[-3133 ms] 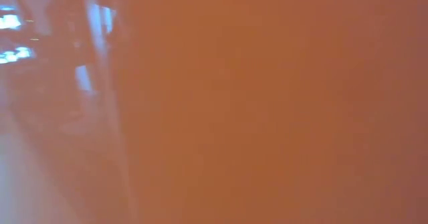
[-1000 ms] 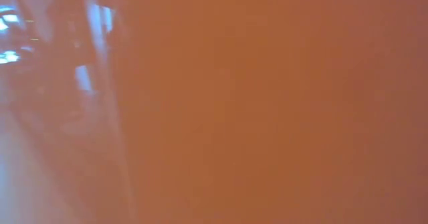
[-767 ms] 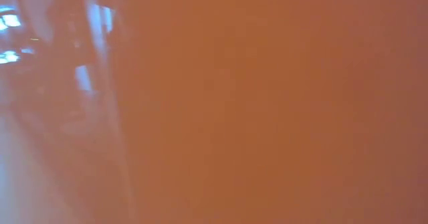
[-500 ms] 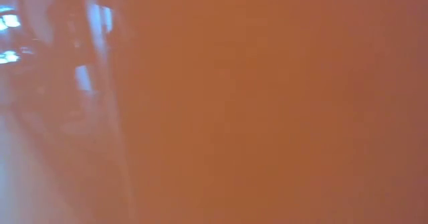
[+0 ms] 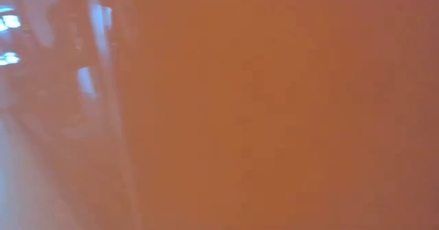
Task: Pick & Place Mini bowls
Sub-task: Stack the blue bowl on top of the blue bowl on the shelf
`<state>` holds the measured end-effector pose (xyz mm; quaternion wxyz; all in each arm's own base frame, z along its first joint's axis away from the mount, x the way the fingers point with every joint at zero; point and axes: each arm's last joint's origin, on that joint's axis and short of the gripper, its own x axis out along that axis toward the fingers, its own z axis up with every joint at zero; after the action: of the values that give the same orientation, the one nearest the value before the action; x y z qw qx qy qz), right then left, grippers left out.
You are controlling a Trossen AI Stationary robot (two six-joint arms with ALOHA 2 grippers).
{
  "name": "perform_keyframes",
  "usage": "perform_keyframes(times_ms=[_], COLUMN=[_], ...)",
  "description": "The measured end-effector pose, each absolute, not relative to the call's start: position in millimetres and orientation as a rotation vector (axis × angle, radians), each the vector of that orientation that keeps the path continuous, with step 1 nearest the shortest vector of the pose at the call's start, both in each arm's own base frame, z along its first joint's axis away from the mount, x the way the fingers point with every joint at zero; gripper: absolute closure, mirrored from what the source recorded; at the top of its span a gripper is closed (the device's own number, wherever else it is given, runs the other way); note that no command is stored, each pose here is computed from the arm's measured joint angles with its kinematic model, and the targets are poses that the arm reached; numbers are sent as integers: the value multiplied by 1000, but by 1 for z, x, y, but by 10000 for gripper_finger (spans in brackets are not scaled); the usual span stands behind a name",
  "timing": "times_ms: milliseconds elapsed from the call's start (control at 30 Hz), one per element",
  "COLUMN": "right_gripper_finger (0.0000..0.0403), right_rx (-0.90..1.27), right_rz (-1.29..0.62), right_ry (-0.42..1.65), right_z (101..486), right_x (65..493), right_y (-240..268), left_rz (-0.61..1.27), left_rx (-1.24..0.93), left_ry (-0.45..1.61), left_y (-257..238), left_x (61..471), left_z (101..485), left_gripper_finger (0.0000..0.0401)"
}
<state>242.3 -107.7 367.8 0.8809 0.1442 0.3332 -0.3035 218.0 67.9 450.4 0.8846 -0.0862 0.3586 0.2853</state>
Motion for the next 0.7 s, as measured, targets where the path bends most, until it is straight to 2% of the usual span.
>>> perform_keyframes(times_ms=[167, 267, 400, 700], right_gripper_finger=[316, 295, 274, 257], right_rx=[348, 450, 566, 598], right_rz=[-638, -623, -697, -669], right_ry=[759, 798, 880, 1099], right_z=[351, 338, 315, 258], right_x=[251, 256, 262, 281], right_y=[-126, -138, -156, -185], left_rz=[610, 602, 589, 589], left_rx=[-161, -164, -171, -175], left_ry=[702, 673, 669, 668], left_y=[40, 30, 24, 23], left_x=[219, 222, 224, 226], left_z=[448, 448, 446, 445], left_gripper_finger=[401, 401, 401, 401])
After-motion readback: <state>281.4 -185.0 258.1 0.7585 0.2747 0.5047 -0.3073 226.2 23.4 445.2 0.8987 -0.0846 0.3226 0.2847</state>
